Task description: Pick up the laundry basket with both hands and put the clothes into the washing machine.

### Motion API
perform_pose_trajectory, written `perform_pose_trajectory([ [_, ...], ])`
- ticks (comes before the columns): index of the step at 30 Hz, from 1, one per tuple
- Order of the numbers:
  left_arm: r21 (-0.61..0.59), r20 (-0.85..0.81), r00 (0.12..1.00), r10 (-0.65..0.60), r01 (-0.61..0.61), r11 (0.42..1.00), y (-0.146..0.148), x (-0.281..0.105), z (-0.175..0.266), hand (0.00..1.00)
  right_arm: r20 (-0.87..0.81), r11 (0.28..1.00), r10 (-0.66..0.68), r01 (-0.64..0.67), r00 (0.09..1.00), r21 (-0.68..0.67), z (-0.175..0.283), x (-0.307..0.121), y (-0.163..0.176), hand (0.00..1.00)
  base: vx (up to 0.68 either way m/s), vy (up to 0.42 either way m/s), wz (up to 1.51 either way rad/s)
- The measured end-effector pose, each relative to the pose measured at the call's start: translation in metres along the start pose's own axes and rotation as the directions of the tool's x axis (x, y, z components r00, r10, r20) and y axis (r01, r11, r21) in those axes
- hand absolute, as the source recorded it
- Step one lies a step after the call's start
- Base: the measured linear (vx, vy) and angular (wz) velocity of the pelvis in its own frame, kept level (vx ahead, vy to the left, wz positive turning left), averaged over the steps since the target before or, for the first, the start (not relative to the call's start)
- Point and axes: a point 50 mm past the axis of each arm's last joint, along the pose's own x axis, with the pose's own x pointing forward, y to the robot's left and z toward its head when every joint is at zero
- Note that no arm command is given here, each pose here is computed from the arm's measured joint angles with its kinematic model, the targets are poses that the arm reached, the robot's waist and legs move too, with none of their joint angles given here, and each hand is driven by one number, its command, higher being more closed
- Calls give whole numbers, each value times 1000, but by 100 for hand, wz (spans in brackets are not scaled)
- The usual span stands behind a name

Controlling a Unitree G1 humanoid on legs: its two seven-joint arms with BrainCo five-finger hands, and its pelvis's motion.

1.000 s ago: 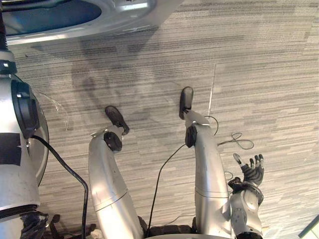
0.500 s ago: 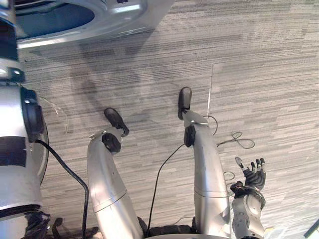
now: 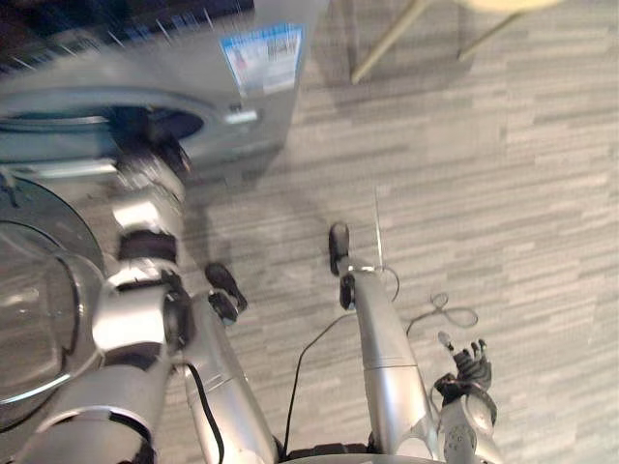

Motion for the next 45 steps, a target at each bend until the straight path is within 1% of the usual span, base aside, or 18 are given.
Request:
perform_pose_trajectory([
  [1, 10, -107, 994, -2, 3, 1000, 2, -14, -42, 0, -25, 1000, -14, 14, 1000, -4, -3, 2, -1, 0, 118, 14, 23],
  [2, 17, -157, 988, -1, 4, 1000, 3, -22, -62, 0, -39, 1000, -19, 19, 999, -6, -5, 3, -2, 0, 141, 17, 18],
  [4, 61, -313, 950, -8, 29, 998, 10, -58, -126, 0, -93, 999, -32, 29, 995, -35, -15, 6, -3, 0, 156, 35, 17],
  [5, 74, -343, 939, -7, 34, 997, 14, -68, -139, 0, -111, 998, -38, 33, 993, -45, -19, 5, -5, 0, 161, 31, 12],
  [7, 115, -455, 890, -8, 67, 991, 40, -106, -186, 0, -183, 994, -52, 34, 982, -100, -35, 2, -12, 0, 152, 12, 8],
  [10, 108, -558, 830, 17, 52, 993, 77, -145, -221, 0, -242, 990, -68, 35, 968, -137, -50, -3, -22, 0, 148, 12, 4],
  [12, 147, -665, 743, 71, 37, 988, 113, -181, -249, 0, -297, 986, -101, 55, 950, -160, -61, -5, -36, 0, 191, 13, 20],
  [13, 159, -693, 715, 88, 32, 987, 120, -191, -256, 0, -312, 984, -115, 67, 943, -162, -64, -6, -42, 0, 183, 16, 26],
  [15, 249, -741, 644, 192, -2, 969, 152, -218, -268, 0, -358, 977, -158, 93, 920, -193, -72, -7, -55, 0, 187, 21, 24],
  [16, 274, -747, 630, 210, 3, 962, 159, -223, -270, 0, -363, 976, -161, 95, 918, -194, -72, -6, -57, 0, 154, 21, 23],
  [19, 432, -745, 590, 313, 69, 899, 194, -240, -269, 0, -383, 968, -184, 101, 905, -228, -76, -6, -62, 0, 105, -10, 19],
  [21, 469, -735, 565, 376, 23, 883, 212, -249, -267, 0, -385, 965, -174, 78, 906, -251, -77, -6, -60, 0, -18, -52, -25],
  [25, 519, -716, 535, 449, -23, 855, 230, -260, -263, 0, -380, 941, -126, -11, 916, -339, -76, -5, -53, 0, 7, -22, -49],
  [31, 503, -747, 463, 476, -74, 861, 233, -288, -271, 0, -389, 913, -54, -112, 920, -393, -75, -2, -37, 0, 50, 150, -67],
  [35, 521, -730, 472, 494, -84, 850, 243, -284, -266, 0, -440, 905, -8, -180, 898, -385, -92, -15, -24, 0, 89, 155, -78],
  [37, 529, -730, 496, 470, -26, 848, 239, -278, -266, 0, -439, 906, -10, -178, 898, -384, -93, -17, -27, 0, 134, 108, -59],
  [42, 489, -728, 592, 345, 96, 867, 199, -242, -267, 0, -361, 911, 26, -171, 932, -375, -77, -10, -22, 0, 146, 50, -93],
  [45, 489, -731, 621, 283, 187, 852, 182, -229, -268, 0, -348, 904, 9, -157, 937, -399, -70, -3, -28, 0, 155, -80, -69],
])
